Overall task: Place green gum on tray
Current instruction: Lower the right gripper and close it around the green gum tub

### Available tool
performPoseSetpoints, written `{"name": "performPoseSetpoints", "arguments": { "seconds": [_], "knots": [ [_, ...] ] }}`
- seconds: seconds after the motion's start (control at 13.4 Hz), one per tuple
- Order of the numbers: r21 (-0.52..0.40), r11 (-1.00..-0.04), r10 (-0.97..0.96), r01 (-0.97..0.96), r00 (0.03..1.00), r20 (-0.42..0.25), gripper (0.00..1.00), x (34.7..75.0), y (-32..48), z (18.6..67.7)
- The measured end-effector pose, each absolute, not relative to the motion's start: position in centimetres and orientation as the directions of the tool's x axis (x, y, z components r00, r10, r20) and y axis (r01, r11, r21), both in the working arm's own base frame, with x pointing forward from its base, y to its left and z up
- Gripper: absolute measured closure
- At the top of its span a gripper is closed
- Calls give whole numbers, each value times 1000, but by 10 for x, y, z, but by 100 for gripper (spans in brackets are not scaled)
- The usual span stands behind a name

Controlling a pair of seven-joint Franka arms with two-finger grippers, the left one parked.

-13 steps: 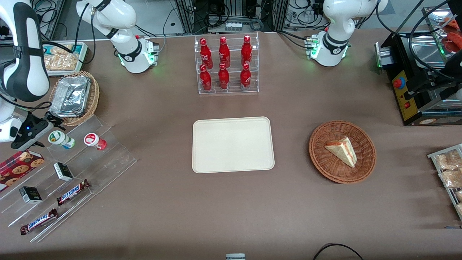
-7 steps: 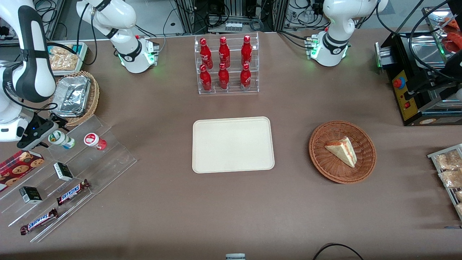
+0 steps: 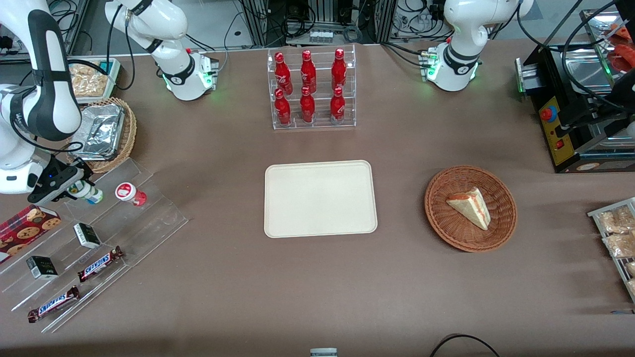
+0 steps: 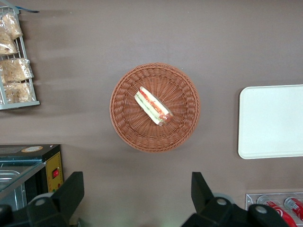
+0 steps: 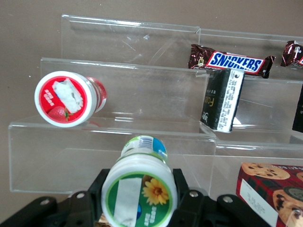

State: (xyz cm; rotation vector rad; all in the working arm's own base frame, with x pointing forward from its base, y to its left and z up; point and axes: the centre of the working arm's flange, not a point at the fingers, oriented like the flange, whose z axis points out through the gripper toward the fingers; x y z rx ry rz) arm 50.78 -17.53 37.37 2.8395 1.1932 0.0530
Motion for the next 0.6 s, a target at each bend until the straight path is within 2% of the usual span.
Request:
{"name": "performPoseSetpoints", "arguments": {
  "seconds": [0.15, 0.37, 0.6],
  "knots": [
    [72, -697, 716, 714, 698, 10, 41, 508, -174, 385],
    [64, -684, 729, 727, 685, 5, 41, 520, -165, 428],
    [65, -703, 710, 708, 704, 14, 41, 538, -126, 455]
  ]
}}
